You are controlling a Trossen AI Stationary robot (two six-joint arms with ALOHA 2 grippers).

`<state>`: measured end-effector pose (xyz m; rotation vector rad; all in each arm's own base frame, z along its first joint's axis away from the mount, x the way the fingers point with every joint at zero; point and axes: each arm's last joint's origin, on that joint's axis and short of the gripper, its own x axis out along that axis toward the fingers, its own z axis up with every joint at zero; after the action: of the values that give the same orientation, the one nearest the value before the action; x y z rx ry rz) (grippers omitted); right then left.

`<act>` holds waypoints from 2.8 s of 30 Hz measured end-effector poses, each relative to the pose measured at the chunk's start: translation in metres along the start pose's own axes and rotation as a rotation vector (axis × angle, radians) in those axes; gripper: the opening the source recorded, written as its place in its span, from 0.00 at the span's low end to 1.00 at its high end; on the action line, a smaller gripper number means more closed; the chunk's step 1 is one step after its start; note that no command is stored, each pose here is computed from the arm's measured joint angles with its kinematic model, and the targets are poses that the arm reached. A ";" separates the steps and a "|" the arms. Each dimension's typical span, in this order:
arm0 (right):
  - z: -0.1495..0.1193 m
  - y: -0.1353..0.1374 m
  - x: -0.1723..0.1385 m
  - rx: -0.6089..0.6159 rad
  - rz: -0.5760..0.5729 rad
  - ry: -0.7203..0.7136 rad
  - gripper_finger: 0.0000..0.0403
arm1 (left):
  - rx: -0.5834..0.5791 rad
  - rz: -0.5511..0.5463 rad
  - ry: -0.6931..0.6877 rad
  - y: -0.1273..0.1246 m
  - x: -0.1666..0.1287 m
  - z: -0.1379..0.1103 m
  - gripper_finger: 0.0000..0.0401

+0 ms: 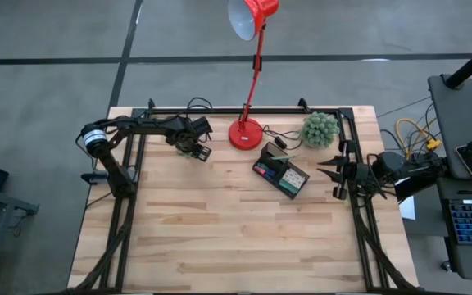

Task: Pick and place office supplies into organizer
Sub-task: Put the scissors into the desk organizer

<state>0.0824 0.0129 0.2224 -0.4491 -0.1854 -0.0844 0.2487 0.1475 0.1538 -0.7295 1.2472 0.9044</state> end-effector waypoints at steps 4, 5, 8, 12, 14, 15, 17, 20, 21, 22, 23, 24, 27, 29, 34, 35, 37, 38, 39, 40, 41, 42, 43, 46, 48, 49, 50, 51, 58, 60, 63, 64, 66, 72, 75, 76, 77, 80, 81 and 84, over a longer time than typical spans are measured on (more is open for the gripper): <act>0.000 0.000 0.000 -0.003 0.000 0.000 0.14 | 0.003 -0.060 0.025 -0.005 -0.002 0.002 0.38; 0.000 0.000 0.000 -0.003 -0.001 -0.001 0.14 | 0.003 -0.058 0.026 -0.005 -0.003 0.002 0.38; 0.000 0.000 0.000 -0.003 -0.001 -0.001 0.14 | 0.000 -0.050 0.014 -0.005 -0.004 0.004 0.38; 0.000 0.000 0.000 -0.003 -0.001 -0.001 0.14 | 0.005 -0.039 0.036 -0.004 0.002 0.001 0.38; 0.000 0.000 0.000 -0.003 -0.001 -0.001 0.14 | 0.011 -0.031 0.055 -0.004 0.008 -0.001 0.38; 0.000 0.000 0.000 -0.003 0.000 -0.001 0.14 | 0.015 -0.024 0.066 -0.004 0.011 -0.002 0.38; 0.000 0.000 0.000 -0.003 -0.001 -0.001 0.14 | 0.019 -0.011 0.088 -0.003 0.019 -0.004 0.38; 0.000 0.000 0.000 -0.003 -0.001 -0.001 0.14 | 0.040 0.002 0.109 -0.004 0.025 -0.004 0.33; 0.000 0.000 0.000 -0.003 -0.001 -0.001 0.14 | 0.052 0.005 0.115 -0.004 0.027 -0.004 0.30; 0.000 0.000 0.000 -0.003 -0.001 -0.001 0.14 | 0.065 0.005 0.118 -0.005 0.027 -0.003 0.27; 0.000 0.000 0.000 -0.003 -0.001 -0.001 0.14 | 0.072 0.004 0.118 -0.005 0.027 -0.003 0.23; 0.000 0.000 0.000 -0.003 -0.001 -0.001 0.14 | 0.082 0.002 0.118 -0.005 0.027 -0.003 0.19; 0.000 0.000 0.000 -0.003 -0.001 -0.001 0.14 | 0.119 -0.007 0.114 -0.005 0.025 -0.002 0.08; 0.000 0.000 0.000 -0.003 -0.001 -0.001 0.14 | 0.144 -0.012 0.112 -0.005 0.024 -0.002 0.03; 0.000 0.000 0.000 -0.003 -0.001 -0.001 0.14 | 0.153 -0.013 0.114 -0.005 0.024 -0.001 0.03; 0.000 0.000 0.000 -0.003 -0.001 -0.001 0.14 | 0.162 -0.016 0.118 -0.005 0.023 -0.001 0.03; 0.000 0.000 0.000 -0.003 -0.001 -0.001 0.14 | 0.176 -0.034 0.123 -0.006 0.018 0.000 0.03; 0.000 0.000 0.000 -0.004 -0.001 -0.001 0.14 | 0.181 -0.046 0.122 -0.006 0.014 0.001 0.03; 0.000 0.000 0.000 -0.009 -0.001 -0.001 0.14 | 0.188 -0.057 0.119 -0.006 0.010 0.002 0.03; 0.000 0.000 0.000 -0.011 -0.001 -0.001 0.14 | 0.193 -0.068 0.115 -0.007 0.005 0.002 0.03; 0.000 0.000 0.000 -0.011 -0.001 -0.001 0.14 | 0.197 -0.081 0.122 -0.007 0.000 0.001 0.03; 0.000 0.000 0.000 -0.011 -0.001 -0.001 0.14 | 0.201 -0.088 0.153 -0.006 -0.005 -0.003 0.03; 0.000 0.000 0.000 -0.011 -0.001 -0.001 0.14 | 0.203 -0.100 0.164 -0.006 -0.011 -0.005 0.03; 0.000 0.000 0.000 -0.011 -0.001 -0.001 0.14 | 0.215 -0.199 0.074 -0.012 -0.039 0.000 0.03; 0.000 0.000 0.000 -0.013 -0.001 -0.001 0.14 | 0.224 -0.225 0.070 -0.011 -0.051 -0.007 0.03; 0.000 0.000 0.000 -0.015 -0.001 -0.001 0.14 | 0.234 -0.237 0.063 -0.012 -0.056 -0.010 0.03; 0.000 0.000 0.000 -0.015 -0.001 -0.001 0.14 | 0.248 -0.260 0.040 -0.014 -0.062 -0.012 0.03; 0.000 0.000 0.000 -0.015 -0.001 -0.001 0.14 | 0.260 -0.288 0.022 -0.015 -0.070 -0.015 0.03; 0.000 0.000 0.000 -0.017 -0.002 -0.002 0.14 | 0.330 -0.440 -0.080 -0.029 -0.107 -0.036 0.03; 0.000 0.000 0.000 -0.017 -0.002 -0.002 0.14 | 0.349 -0.503 -0.097 -0.036 -0.115 -0.042 0.03; 0.000 0.000 0.000 -0.016 -0.003 -0.004 0.14 | 0.410 -0.598 -0.129 -0.052 -0.122 -0.049 0.03; 0.000 0.000 0.000 -0.013 -0.003 -0.004 0.14 | 0.436 -0.631 -0.137 -0.057 -0.124 -0.052 0.03; 0.000 0.000 0.000 -0.012 -0.003 -0.004 0.14 | 0.494 -0.698 -0.147 -0.067 -0.130 -0.059 0.03; 0.000 0.000 0.000 -0.011 -0.003 -0.005 0.14 | 0.614 -0.787 -0.159 -0.087 -0.144 -0.075 0.03; 0.000 0.000 0.000 -0.013 -0.003 -0.005 0.14 | 0.692 -0.860 -0.244 -0.104 -0.151 -0.077 0.03; 0.000 0.000 0.000 -0.013 -0.003 -0.005 0.14 | 0.728 -0.897 -0.297 -0.111 -0.155 -0.078 0.03; 0.001 0.000 0.000 -0.013 -0.004 -0.005 0.14 | 0.770 -0.926 -0.341 -0.118 -0.156 -0.079 0.03; 0.001 0.000 0.000 -0.012 -0.004 -0.007 0.14 | 0.916 -0.992 -0.480 -0.137 -0.160 -0.082 0.03; 0.001 0.000 0.000 -0.012 -0.004 -0.007 0.14 | 0.967 -0.990 -0.507 -0.141 -0.159 -0.082 0.03; 0.001 0.000 0.000 -0.013 -0.004 -0.006 0.14 | 1.095 -0.936 -0.588 -0.153 -0.154 -0.082 0.03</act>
<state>0.0822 0.0128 0.2231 -0.4615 -0.1913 -0.0882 0.3337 -0.0226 0.2879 -0.0631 0.5693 -0.3673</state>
